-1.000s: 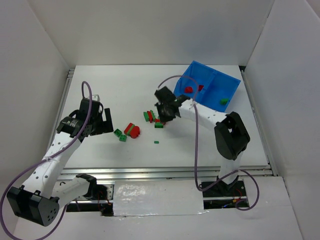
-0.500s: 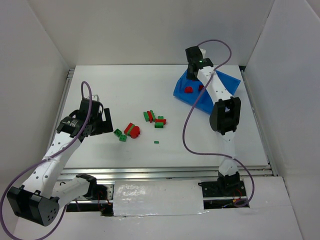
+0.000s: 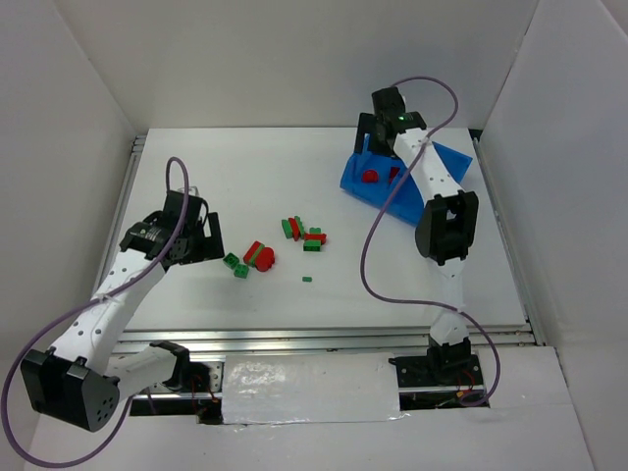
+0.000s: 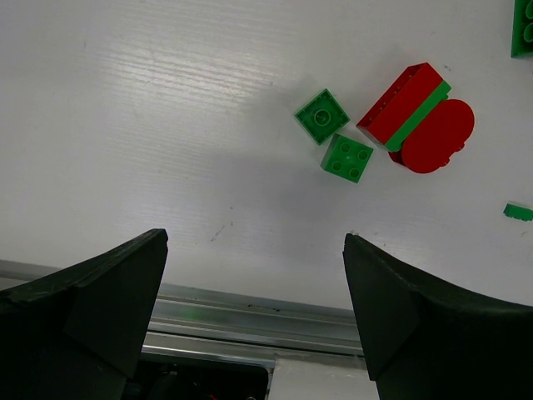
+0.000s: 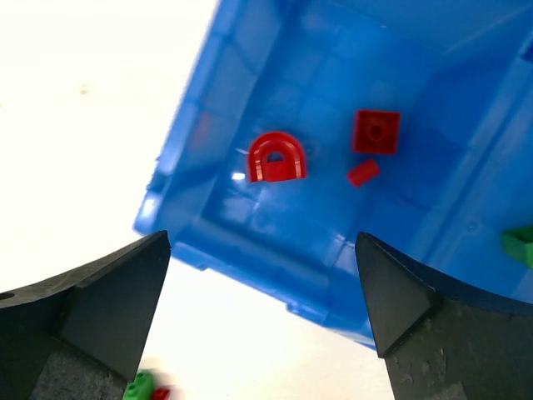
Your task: Sort the legos into containers by color
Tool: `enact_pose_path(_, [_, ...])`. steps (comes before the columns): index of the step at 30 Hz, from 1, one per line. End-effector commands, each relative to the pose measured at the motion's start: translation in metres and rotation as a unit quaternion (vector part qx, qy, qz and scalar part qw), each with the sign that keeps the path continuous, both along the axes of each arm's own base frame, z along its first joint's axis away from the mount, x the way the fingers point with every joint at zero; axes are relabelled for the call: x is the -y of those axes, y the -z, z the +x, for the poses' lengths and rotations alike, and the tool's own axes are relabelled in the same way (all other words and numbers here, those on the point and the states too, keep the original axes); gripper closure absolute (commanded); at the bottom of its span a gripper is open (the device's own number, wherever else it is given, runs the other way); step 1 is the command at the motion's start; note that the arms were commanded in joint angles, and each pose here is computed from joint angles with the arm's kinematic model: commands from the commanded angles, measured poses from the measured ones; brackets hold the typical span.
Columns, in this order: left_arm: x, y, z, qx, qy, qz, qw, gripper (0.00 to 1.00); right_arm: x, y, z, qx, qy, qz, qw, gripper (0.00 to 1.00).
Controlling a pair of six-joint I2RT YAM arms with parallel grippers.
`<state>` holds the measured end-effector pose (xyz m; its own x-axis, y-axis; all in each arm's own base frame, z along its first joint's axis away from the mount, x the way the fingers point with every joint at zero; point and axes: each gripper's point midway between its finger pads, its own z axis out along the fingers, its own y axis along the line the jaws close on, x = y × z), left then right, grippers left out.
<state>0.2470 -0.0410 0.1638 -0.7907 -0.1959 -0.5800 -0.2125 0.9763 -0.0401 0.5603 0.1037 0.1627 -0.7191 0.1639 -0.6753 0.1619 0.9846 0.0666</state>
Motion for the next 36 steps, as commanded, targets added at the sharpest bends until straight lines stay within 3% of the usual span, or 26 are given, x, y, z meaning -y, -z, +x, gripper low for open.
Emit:
enact_pose_path(1, [0.005, -0.008, 0.011, 0.019, 0.007, -0.005, 1.0, 0.0, -0.012, -0.045, 0.0, 0.049, -0.02, 0.016, 0.998, 0.01])
enact_pose_path(5, [0.006, -0.004, 0.011, 0.011, 0.008, -0.005, 1.0, 0.0, -0.029, -0.049, -0.013, 0.033, -0.029, 0.041, 0.998, 0.01])
enact_pose_path(6, [0.005, -0.005, 0.011, 0.014, 0.007, -0.005, 1.0, 0.0, -0.038, -0.023, -0.032, -0.002, -0.04, 0.037, 0.999, 0.01])
enact_pose_path(7, [0.005, -0.006, 0.012, 0.018, 0.005, -0.005, 1.0, 0.01, -0.068, -0.051, -0.051, 0.03, -0.056, 0.051, 0.997, 0.01])
enact_pose_path(8, [0.004, -0.006, 0.013, 0.021, 0.002, -0.005, 1.0, 0.0, -0.076, -0.048, -0.066, 0.03, -0.052, 0.035, 0.998, 0.0])
enact_pose_path(9, [0.004, -0.008, 0.013, 0.026, -0.002, -0.007, 1.0, 0.01, -0.085, -0.012, -0.096, -0.011, -0.06, 0.017, 0.998, 0.0])
enact_pose_path(10, [0.003, -0.008, 0.013, 0.028, -0.005, -0.005, 1.0, 0.0, -0.119, -0.029, -0.124, 0.011, -0.079, 0.035, 0.996, 0.0])
enact_pose_path(12, [0.001, -0.008, 0.013, 0.032, -0.014, -0.005, 0.999, 0.0, -0.137, 0.015, -0.175, -0.039, -0.104, 0.036, 0.993, 0.0])
enact_pose_path(13, [0.001, -0.008, 0.013, 0.035, -0.017, -0.006, 0.999, 0.0, -0.166, 0.01, -0.203, -0.034, -0.115, 0.068, 0.99, 0.0])
enact_pose_path(17, [-0.004, -0.005, 0.008, 0.039, -0.03, -0.004, 0.999, 0.01, -0.193, 0.05, -0.273, -0.067, -0.092, 0.062, 0.991, 0.01])
enact_pose_path(21, [-0.002, -0.008, 0.008, 0.049, -0.024, -0.009, 0.998, 0.0, -0.214, 0.089, -0.297, -0.103, -0.085, 0.034, 0.99, 0.04])
enact_pose_path(29, [0.004, -0.006, 0.007, 0.049, -0.008, -0.02, 0.999, 0.01, -0.226, 0.126, -0.289, -0.114, -0.108, 0.005, 0.988, 0.19])
enact_pose_path(36, [0.006, -0.005, 0.007, 0.049, -0.002, -0.022, 0.999, 0.0, -0.223, 0.144, -0.296, -0.133, -0.099, 0.001, 0.986, 0.4])
